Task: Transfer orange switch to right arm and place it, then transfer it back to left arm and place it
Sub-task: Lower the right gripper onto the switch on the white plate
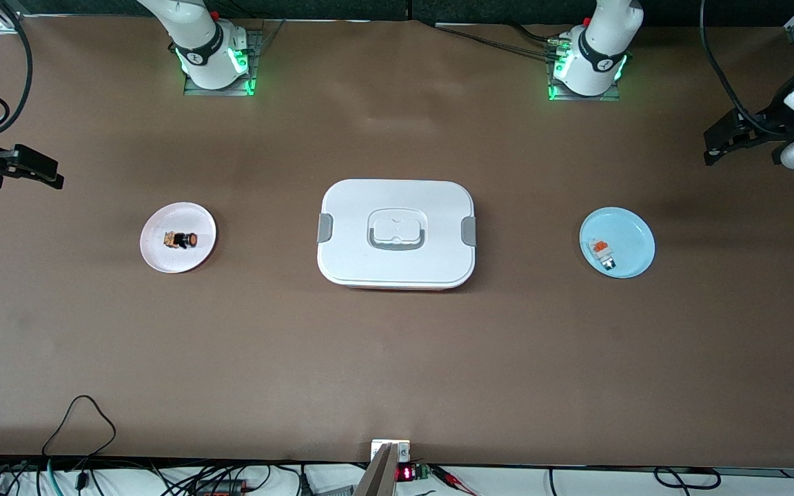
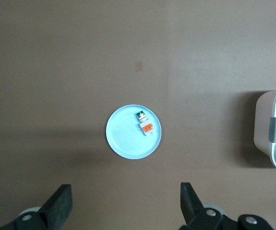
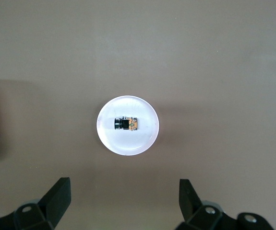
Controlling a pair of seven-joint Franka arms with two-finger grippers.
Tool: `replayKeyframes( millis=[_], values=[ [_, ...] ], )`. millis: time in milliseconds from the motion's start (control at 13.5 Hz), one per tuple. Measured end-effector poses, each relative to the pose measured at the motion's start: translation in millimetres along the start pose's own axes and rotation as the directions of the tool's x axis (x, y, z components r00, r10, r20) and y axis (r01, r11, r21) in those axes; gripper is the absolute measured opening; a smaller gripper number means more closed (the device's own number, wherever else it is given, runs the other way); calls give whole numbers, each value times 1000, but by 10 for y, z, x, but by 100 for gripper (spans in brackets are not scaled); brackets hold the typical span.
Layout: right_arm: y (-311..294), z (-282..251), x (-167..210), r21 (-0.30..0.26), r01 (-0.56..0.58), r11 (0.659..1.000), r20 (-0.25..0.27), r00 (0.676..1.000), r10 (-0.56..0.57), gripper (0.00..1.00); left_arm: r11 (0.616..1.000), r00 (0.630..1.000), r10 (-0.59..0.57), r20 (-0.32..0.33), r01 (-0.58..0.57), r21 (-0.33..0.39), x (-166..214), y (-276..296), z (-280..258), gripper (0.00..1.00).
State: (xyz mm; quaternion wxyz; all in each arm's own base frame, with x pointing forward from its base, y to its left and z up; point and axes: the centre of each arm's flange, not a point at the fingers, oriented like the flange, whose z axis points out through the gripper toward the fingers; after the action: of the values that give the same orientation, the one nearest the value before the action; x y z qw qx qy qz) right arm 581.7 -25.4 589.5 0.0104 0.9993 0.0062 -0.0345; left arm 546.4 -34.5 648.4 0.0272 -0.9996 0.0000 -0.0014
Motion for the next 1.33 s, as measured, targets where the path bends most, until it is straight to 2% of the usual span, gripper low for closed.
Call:
replayKeyframes(
  millis=[519, 667, 889, 1111, 1333],
  values=[
    [-92, 556, 323, 10, 12, 1000, 55, 998, -12, 100, 1000, 1000, -24, 1, 24, 0, 7, -130, 7, 99],
    [-143, 778, 407, 11, 19, 1000, 90, 996, -20, 100, 1000, 1000, -27, 1, 27, 0, 7, -146, 8, 99],
    [-205, 1503, 498, 16, 25, 1000, 138, 990, -27, 100, 1000, 1000, -26, 1, 26, 0, 7, -145, 8, 99],
    [-265, 2503, 355, 17, 32, 999, 164, 986, -35, 100, 1000, 1000, -26, 1, 26, 0, 7, -145, 8, 99],
    [-303, 2947, 196, 16, 38, 999, 140, 989, -40, 100, 1000, 1000, -27, 1, 27, 0, 7, -146, 8, 99]
  ],
)
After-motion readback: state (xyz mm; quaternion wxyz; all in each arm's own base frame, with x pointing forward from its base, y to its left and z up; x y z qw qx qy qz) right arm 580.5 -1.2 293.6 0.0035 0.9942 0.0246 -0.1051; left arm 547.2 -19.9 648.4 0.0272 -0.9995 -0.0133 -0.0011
